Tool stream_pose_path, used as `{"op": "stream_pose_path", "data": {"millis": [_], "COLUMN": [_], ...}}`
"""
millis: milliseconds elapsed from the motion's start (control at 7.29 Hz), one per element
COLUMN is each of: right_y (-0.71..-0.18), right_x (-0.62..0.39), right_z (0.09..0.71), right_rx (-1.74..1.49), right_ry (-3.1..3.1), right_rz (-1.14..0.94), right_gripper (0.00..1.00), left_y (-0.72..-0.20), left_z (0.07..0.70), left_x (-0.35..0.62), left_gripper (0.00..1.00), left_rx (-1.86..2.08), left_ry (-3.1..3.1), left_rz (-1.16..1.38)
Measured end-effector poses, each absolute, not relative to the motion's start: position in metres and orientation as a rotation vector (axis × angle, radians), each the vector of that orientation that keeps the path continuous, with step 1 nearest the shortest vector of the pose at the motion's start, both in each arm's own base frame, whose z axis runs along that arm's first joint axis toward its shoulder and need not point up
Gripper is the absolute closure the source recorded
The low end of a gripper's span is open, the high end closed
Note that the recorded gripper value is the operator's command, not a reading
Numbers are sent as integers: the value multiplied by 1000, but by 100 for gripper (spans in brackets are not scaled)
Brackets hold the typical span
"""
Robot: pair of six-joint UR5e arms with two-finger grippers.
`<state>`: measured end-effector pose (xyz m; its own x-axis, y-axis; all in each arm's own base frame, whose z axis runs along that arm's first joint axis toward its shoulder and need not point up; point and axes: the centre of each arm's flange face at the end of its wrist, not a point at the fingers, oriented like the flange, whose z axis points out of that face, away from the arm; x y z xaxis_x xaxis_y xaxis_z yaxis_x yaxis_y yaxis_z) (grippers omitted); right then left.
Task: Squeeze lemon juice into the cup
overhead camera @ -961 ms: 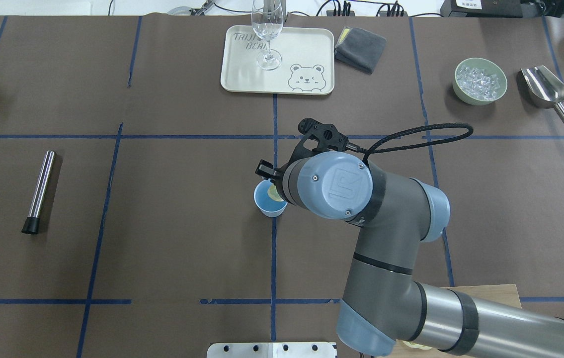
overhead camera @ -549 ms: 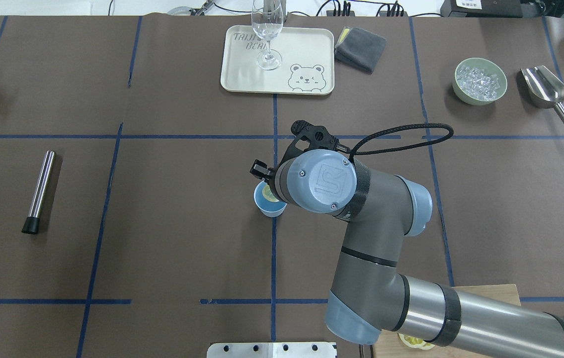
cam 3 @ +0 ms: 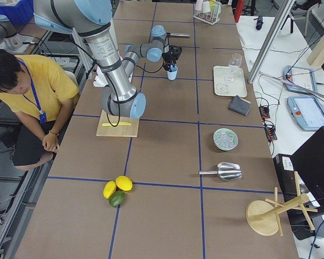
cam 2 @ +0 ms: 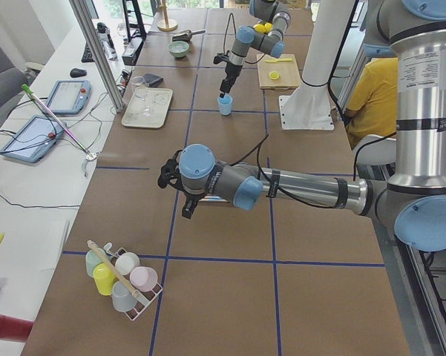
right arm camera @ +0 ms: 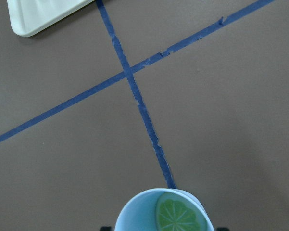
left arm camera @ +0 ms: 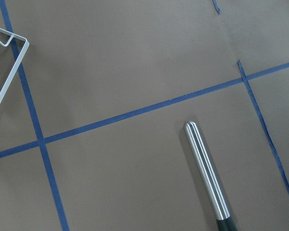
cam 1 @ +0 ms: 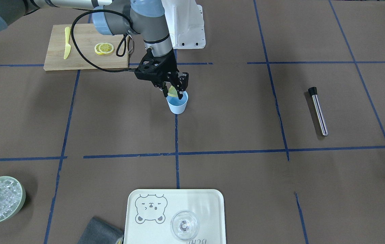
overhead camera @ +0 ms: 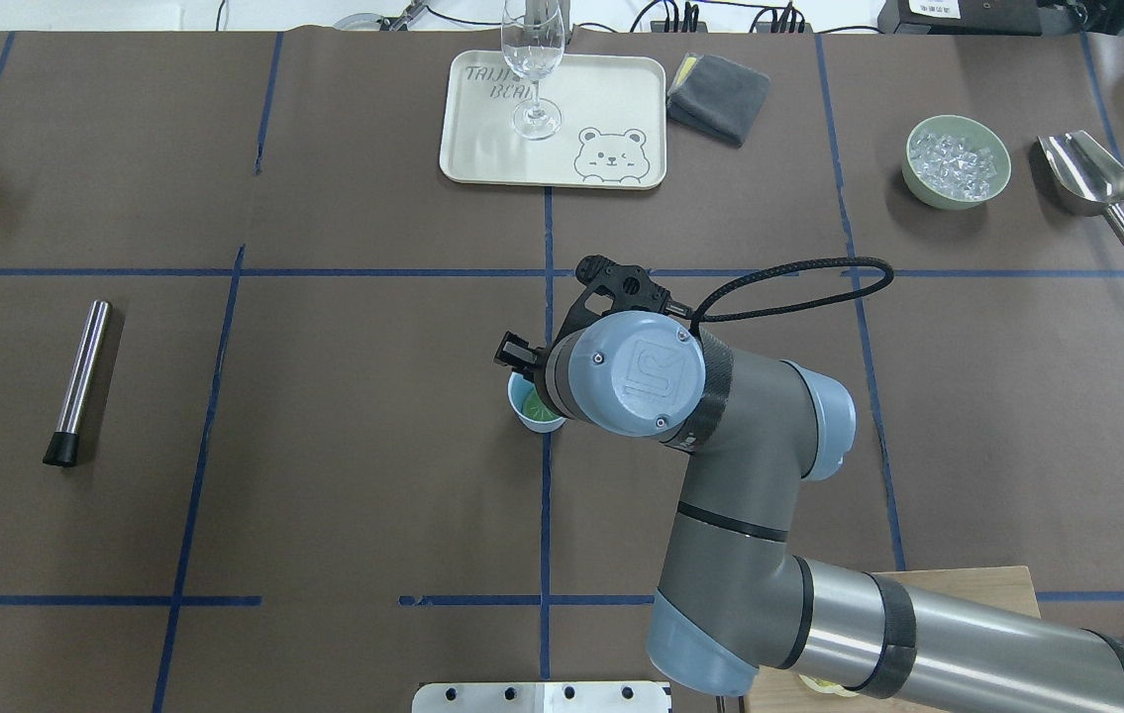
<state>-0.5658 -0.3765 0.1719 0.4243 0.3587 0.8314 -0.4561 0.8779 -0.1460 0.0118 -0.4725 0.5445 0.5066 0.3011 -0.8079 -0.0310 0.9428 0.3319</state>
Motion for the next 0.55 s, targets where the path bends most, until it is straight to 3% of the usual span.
{"op": "stream_pose_path", "data": {"millis": [275, 549], "right_y": [-385, -411], "right_x": [-533, -449], "right_z": [168, 208], "right_rx": [89, 51], "right_ry": [-1046, -1040], "right_rz": [511, 486], "right_gripper": [0, 0], "left_y": [-478, -484], "left_z": [543, 555], "left_x": [62, 136], "left_gripper": [3, 11], "left_rx": [279, 215], "left_ry": [1056, 1000], "left_rz": [134, 28]}}
